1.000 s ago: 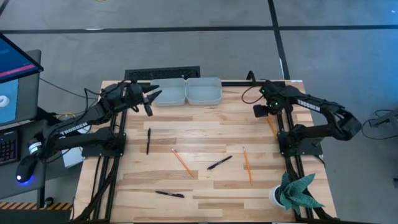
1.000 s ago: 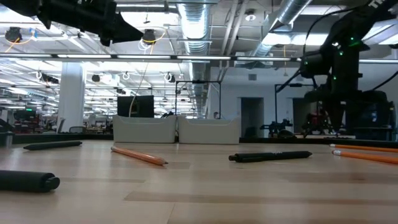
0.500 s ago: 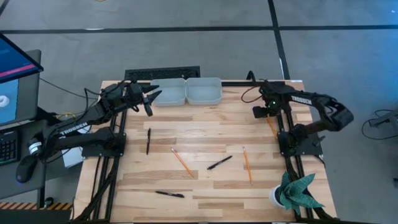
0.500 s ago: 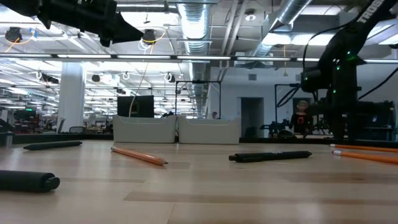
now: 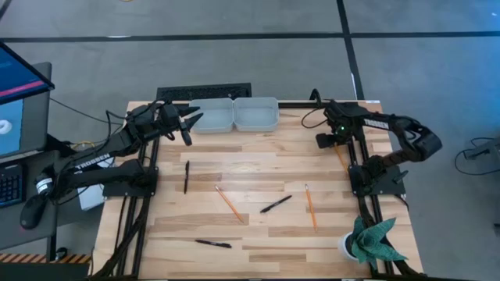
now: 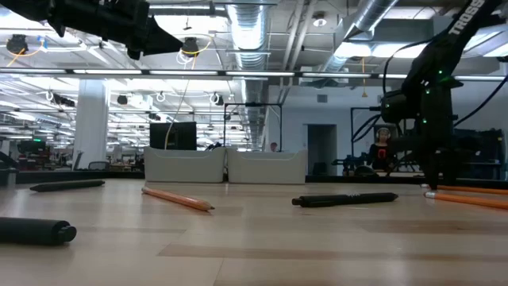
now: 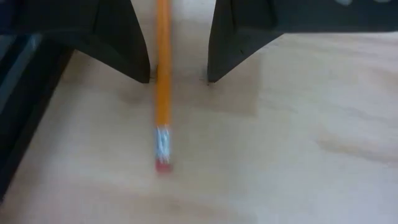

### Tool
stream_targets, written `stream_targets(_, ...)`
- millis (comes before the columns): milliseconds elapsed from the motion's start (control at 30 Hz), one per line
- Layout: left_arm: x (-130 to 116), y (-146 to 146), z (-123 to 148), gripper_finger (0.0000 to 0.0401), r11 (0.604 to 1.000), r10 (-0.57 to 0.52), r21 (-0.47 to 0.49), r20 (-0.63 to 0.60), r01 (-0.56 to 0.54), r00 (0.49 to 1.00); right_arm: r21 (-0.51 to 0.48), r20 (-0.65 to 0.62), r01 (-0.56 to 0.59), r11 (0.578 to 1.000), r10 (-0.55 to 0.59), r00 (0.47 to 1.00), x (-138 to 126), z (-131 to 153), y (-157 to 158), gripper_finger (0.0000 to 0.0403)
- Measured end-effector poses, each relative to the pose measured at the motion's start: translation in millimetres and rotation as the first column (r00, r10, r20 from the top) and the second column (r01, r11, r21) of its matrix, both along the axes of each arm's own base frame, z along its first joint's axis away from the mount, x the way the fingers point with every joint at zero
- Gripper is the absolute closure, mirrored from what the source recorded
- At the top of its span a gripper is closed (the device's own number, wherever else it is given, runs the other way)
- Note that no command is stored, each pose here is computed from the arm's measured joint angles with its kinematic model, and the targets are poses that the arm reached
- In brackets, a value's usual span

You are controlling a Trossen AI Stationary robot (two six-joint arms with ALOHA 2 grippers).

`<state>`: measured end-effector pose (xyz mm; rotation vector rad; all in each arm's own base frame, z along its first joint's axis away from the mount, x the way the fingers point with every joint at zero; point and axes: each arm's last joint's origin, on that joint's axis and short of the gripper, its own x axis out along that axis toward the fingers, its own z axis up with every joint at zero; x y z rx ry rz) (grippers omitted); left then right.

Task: Sort pens & pencils
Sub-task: Put the top yellow pencil into the right gray bin

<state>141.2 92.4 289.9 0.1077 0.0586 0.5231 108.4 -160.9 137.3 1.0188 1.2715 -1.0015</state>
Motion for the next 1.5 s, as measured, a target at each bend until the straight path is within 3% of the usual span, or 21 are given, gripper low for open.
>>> stream_targets(1033, 0.0, 0.1, -0.3, 0.0287, 1.0, 0.002, -0.025, 0.011, -0.002, 1.0, 0.01, -0.014, -0.003, 1.0, 0.003, 1.0, 2.1, -6.2, -3.5, 0.0231)
stream_targets(1500, 0.1, 0.0, -0.4, 0.0287, 1.0, 0.002, -0.025, 0.01, -0.002, 1.0, 0.008, -0.01, -0.003, 1.0, 0.003, 1.0, 2.5, -6.4, -3.7, 0.0283)
